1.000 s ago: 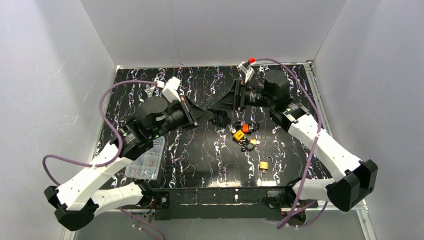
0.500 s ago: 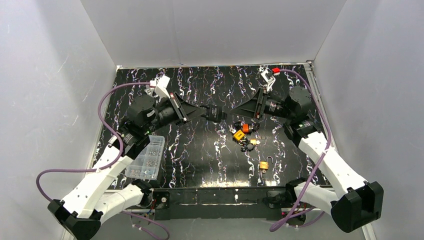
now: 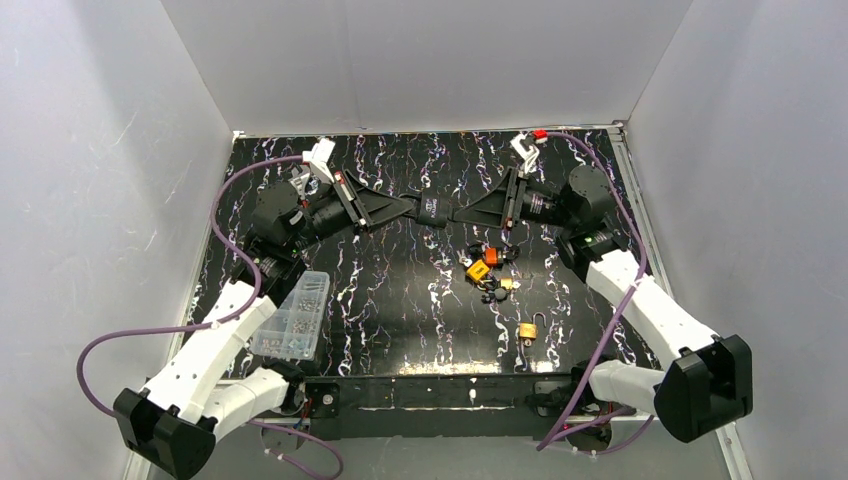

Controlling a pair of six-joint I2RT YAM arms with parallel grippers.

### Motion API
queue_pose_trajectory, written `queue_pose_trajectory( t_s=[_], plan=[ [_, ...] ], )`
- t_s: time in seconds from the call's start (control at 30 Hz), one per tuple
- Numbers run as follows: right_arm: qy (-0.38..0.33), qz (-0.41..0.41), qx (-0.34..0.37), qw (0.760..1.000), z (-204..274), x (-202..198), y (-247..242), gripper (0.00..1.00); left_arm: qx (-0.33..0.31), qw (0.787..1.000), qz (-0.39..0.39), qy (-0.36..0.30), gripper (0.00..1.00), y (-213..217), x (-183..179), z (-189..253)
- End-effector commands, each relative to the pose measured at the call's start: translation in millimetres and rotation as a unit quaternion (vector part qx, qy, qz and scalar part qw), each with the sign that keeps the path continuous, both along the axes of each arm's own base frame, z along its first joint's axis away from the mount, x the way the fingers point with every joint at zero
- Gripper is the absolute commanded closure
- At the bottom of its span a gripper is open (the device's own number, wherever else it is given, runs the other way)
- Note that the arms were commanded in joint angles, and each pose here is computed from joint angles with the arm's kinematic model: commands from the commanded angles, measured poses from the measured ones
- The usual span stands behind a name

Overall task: Lock with the key
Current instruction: Lock the lock, then place the lock at the center of the board.

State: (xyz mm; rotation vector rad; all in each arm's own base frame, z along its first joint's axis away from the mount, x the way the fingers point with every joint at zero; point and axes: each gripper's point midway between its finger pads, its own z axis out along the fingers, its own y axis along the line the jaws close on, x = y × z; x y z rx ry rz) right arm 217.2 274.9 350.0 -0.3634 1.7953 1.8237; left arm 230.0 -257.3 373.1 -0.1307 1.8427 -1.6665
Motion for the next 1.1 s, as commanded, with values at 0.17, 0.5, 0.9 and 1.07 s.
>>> queue_pose_trajectory(
  t_s=[0.17, 0.5, 0.9, 1.07],
  plan=[
    [-0.038, 0.026, 0.048, 0.998, 42, 3, 7, 0.75, -0.048, 0.997, -0.021, -0.057, 1.0, 4, -6, 36],
    [-0.018, 0.012, 0.047, 0.999, 24, 18, 0, 0.99, -0.053, 0.996, 0.039, -0.06, 1.0, 39, 28, 22],
    [0.056, -0.121, -0.155, 0.979, -87, 100, -13, 0.99, 0.037, 0.993, 0.11, 0.033, 1.0, 77, 91, -63],
    [0.113, -0.109, -0.196, 0.968, -132, 143, 23, 0.99, 0.101, 0.984, 0.108, 0.098, 1.0, 77, 125, -123]
  ],
)
